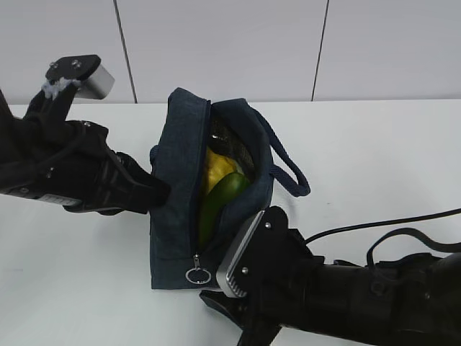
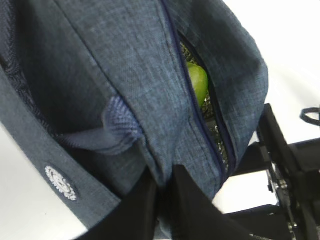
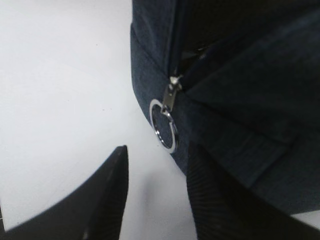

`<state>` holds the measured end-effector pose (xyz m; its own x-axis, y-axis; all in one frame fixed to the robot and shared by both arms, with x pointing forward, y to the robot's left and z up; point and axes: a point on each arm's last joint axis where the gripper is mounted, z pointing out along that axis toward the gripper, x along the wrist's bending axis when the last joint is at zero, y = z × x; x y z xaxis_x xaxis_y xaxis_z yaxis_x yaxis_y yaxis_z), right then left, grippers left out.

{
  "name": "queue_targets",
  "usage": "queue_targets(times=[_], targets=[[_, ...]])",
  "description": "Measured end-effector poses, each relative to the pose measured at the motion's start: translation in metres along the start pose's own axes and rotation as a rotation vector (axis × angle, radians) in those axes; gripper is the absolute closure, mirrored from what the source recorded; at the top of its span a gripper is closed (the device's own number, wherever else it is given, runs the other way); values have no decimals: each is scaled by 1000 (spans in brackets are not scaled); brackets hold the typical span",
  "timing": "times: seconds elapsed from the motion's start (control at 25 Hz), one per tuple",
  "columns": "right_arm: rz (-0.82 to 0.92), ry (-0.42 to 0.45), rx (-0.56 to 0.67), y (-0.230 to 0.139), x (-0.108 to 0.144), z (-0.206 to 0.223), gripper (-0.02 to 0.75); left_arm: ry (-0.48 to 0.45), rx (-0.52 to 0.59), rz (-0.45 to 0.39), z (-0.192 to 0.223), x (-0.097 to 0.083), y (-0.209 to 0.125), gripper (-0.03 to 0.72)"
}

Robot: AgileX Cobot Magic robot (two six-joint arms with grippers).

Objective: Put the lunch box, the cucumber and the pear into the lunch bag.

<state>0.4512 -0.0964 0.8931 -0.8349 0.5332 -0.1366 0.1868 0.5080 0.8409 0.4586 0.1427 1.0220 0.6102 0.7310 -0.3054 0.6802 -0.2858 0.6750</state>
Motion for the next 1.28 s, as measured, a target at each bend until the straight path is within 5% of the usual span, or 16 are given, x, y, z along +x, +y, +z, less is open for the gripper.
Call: queue_targets(times=[1.28], targets=[[-68, 43, 35, 0, -1, 19, 419, 6, -6, 0, 0, 1, 1, 685]])
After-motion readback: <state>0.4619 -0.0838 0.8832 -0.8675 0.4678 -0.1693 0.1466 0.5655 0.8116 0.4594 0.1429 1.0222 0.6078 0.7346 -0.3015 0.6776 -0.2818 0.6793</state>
